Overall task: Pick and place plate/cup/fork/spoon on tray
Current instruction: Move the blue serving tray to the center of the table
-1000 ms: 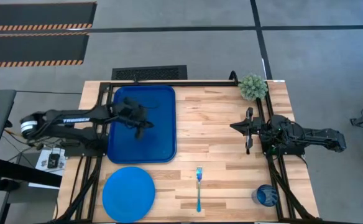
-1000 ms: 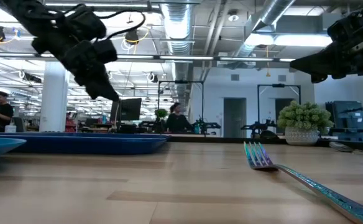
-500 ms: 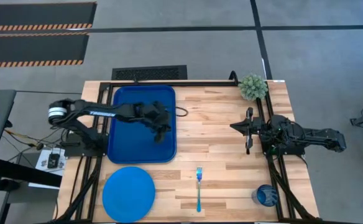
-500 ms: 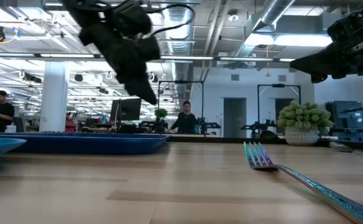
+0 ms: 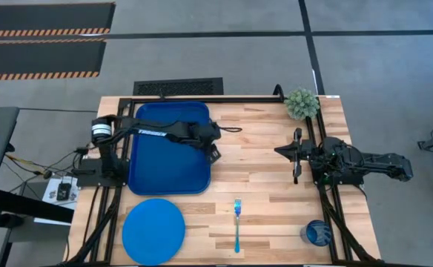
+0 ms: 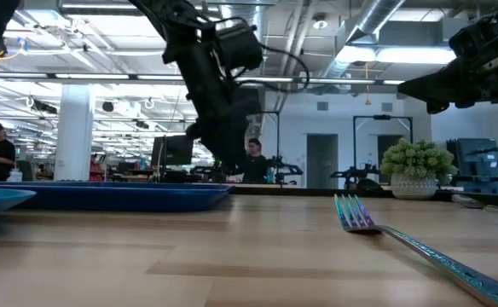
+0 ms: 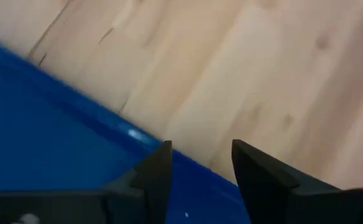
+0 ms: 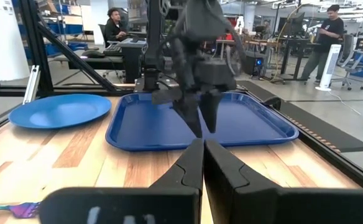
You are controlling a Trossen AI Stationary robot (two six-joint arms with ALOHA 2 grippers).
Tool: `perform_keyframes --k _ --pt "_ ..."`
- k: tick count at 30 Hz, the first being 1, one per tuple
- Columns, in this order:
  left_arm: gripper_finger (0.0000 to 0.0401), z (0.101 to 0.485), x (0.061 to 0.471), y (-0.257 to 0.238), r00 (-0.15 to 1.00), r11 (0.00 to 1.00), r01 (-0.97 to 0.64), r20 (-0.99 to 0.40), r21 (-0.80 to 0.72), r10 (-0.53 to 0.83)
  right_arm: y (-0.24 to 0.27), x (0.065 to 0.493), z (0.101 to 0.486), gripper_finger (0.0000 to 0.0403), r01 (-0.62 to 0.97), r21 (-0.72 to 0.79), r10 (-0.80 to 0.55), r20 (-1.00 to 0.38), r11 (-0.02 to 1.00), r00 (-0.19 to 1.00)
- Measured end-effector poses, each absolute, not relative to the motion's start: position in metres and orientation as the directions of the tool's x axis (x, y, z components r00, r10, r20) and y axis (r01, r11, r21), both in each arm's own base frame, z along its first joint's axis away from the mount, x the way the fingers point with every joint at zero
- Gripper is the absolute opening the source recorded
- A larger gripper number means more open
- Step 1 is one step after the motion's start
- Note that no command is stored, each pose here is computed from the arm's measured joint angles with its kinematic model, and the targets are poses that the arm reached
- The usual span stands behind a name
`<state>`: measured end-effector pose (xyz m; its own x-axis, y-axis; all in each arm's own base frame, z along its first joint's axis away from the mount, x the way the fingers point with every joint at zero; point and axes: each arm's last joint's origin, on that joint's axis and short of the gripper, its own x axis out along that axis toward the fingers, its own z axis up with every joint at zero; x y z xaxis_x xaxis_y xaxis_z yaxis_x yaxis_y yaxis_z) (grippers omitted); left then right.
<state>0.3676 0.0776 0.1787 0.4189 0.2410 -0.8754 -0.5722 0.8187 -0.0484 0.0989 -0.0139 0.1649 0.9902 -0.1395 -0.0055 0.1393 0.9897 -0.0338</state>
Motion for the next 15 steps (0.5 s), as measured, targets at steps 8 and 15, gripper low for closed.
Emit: perform_keyframes --k 8,15 --pt "0.0202 0.157 0.369 0.076 0.311 0.641 -0.767 -0.891 -0.03 0.33 -0.014 0.099 0.165 0.0033 0.139 -0.034 -0.14 -0.006 0.99 0.99" --pt "0.0232 0.154 0.368 0.076 0.272 0.584 -0.812 -0.878 0.01 0.393 -0.014 0.099 0.165 0.0033 0.139 -0.034 -0.139 -0.006 0.99 0.99"
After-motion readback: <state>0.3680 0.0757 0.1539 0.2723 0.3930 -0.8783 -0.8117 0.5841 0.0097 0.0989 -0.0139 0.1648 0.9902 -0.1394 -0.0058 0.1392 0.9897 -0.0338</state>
